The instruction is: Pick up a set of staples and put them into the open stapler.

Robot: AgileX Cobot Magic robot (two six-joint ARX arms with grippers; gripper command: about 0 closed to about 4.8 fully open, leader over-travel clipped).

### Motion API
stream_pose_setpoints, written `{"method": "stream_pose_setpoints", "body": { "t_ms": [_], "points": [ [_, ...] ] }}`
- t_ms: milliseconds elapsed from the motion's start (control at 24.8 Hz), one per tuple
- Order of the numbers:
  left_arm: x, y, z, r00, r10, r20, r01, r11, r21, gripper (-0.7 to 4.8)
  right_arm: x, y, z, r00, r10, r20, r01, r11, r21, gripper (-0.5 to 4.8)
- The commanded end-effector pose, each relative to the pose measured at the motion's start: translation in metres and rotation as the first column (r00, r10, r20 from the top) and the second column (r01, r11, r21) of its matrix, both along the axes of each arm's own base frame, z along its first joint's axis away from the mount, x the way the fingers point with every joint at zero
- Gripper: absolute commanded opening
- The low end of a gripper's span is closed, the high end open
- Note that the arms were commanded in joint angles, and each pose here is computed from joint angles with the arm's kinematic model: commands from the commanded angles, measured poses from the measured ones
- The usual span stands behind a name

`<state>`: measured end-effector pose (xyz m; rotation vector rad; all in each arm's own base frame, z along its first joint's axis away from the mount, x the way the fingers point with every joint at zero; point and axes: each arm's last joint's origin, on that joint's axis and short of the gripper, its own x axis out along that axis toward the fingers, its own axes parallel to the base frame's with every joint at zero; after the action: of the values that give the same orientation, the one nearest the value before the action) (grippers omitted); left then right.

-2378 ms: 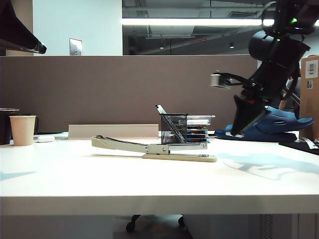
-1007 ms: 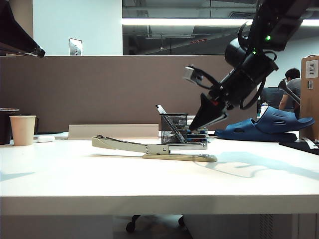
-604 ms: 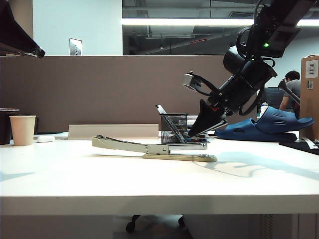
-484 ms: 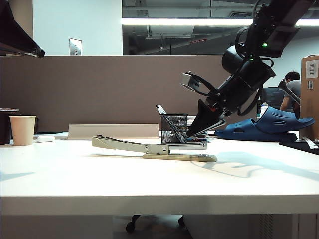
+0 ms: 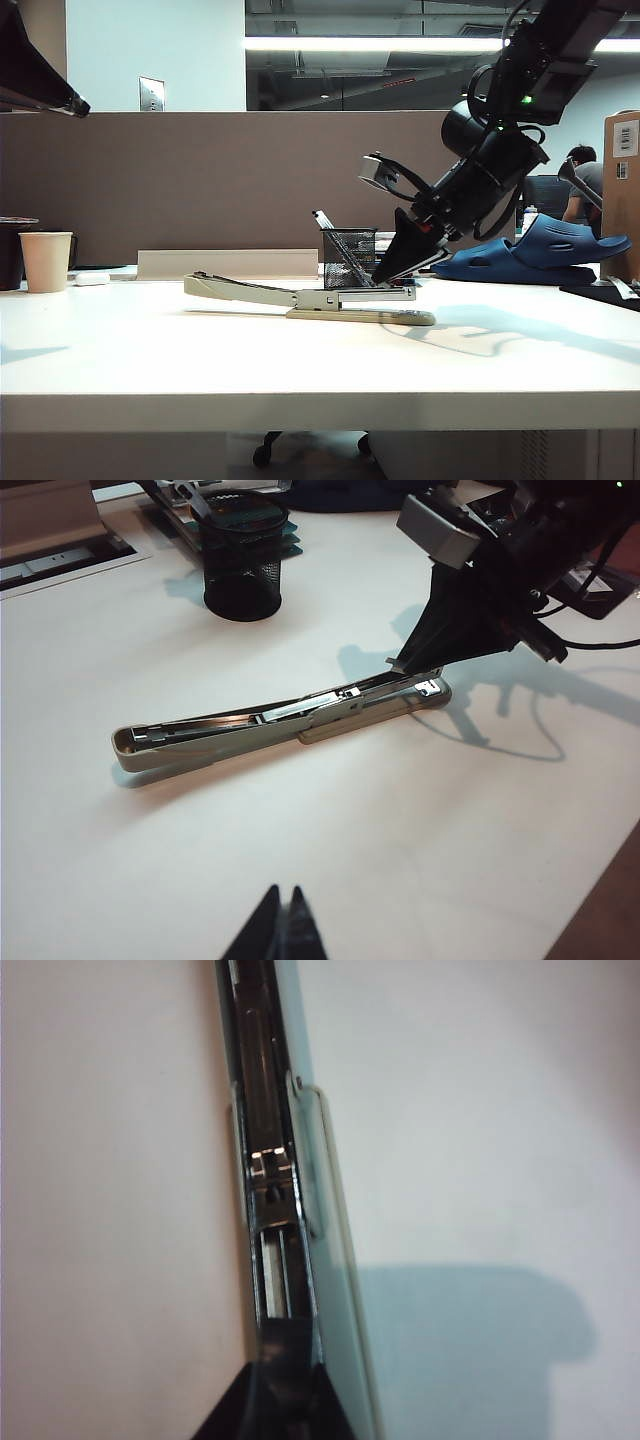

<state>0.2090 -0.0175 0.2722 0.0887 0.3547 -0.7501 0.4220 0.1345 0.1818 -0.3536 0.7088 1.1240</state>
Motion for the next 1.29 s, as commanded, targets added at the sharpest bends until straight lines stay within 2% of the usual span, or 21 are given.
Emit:
{"method": "stream_pose_setpoints", "body": {
  "t_ms": [40,766,1290],
  "points": [
    [-0.0007,-0.0002,0.0009,1.0,-0.008,-0.001,0.008,1.0,0.0,-0.02,0.0009,0.0007,0.0043,1.0,0.003,0.021,-0.003,1.0,0.01,0.4],
    [-0.0011,-0.0002,0.0002,1.0,-0.008,-0.01,0.008,1.0,-0.001,-0.02,0.0037,0.0007,0.0036,0.998,-0.011,0.055,0.011,1.0,-0.011,0.39],
    [-0.0012,-0.0002,-0.0001,1.0,-0.008,-0.014,0.008,1.0,0.0,-0.02,0.001,0.0004,0.0034,1.0,-0.004,0.025,0.004,1.0,-0.011,0.39]
  ]
}}
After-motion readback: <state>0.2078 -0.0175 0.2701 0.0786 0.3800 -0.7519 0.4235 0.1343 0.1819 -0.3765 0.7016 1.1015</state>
